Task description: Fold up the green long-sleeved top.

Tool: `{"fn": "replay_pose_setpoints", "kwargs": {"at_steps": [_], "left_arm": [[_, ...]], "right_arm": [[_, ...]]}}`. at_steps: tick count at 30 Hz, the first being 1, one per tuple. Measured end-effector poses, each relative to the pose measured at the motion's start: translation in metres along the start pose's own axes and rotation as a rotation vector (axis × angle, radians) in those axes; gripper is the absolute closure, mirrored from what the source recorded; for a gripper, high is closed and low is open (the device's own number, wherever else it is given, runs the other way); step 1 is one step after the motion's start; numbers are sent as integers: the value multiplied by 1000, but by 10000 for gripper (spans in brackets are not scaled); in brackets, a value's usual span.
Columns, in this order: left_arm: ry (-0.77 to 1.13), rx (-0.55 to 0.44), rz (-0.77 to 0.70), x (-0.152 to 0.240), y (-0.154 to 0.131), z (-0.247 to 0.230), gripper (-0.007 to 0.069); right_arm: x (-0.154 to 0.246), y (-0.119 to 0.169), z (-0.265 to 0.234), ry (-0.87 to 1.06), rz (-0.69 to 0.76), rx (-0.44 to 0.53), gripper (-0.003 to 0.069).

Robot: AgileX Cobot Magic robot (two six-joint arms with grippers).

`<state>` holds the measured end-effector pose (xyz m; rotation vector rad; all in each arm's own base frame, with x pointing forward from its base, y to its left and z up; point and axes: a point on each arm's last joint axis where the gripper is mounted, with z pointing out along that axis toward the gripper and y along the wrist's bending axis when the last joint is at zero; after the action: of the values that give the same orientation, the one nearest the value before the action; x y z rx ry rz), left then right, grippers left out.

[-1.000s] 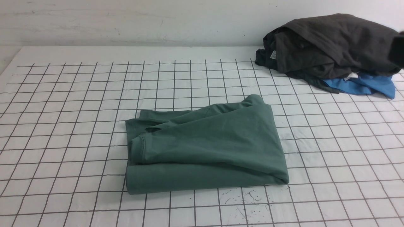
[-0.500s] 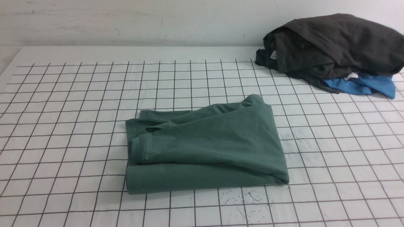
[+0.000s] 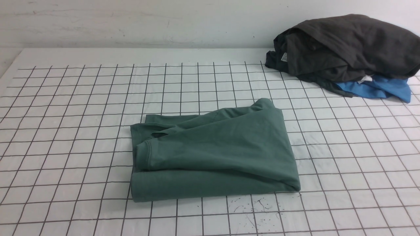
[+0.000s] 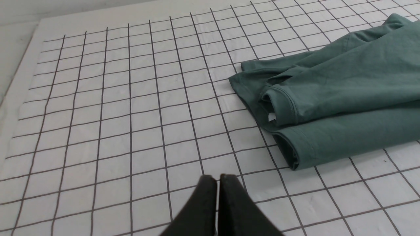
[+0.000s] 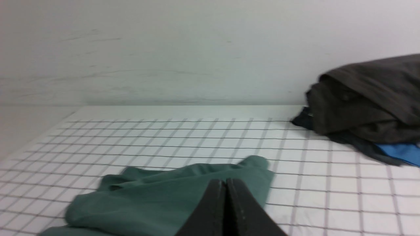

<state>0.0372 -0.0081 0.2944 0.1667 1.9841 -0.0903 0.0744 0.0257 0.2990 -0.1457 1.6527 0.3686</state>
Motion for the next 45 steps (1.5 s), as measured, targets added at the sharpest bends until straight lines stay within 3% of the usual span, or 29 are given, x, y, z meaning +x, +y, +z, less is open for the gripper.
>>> {"fn": "replay_pose_setpoints", "kwargs": {"at_steps": [2,3,4,6,12,45], "left_arm": [[0,0,0,0,0,0,630],[0,0,0,0,0,0,630],[0,0,0,0,0,0,630],[0,0,0,0,0,0,630],[0,0,0,0,0,0,630],[1,-1,0,0,0,0,630]], "right_arm": [[13,-6,-5,-10,5,52,673],[33,-14,-12,-21,7,130,673],[33,-14,-12,-21,4,131,673],[59,-24,-18,-36,9,244,673],[101,-39,-21,-13,33,405,673],[114,-41,-20,34,80,427,673]]}}
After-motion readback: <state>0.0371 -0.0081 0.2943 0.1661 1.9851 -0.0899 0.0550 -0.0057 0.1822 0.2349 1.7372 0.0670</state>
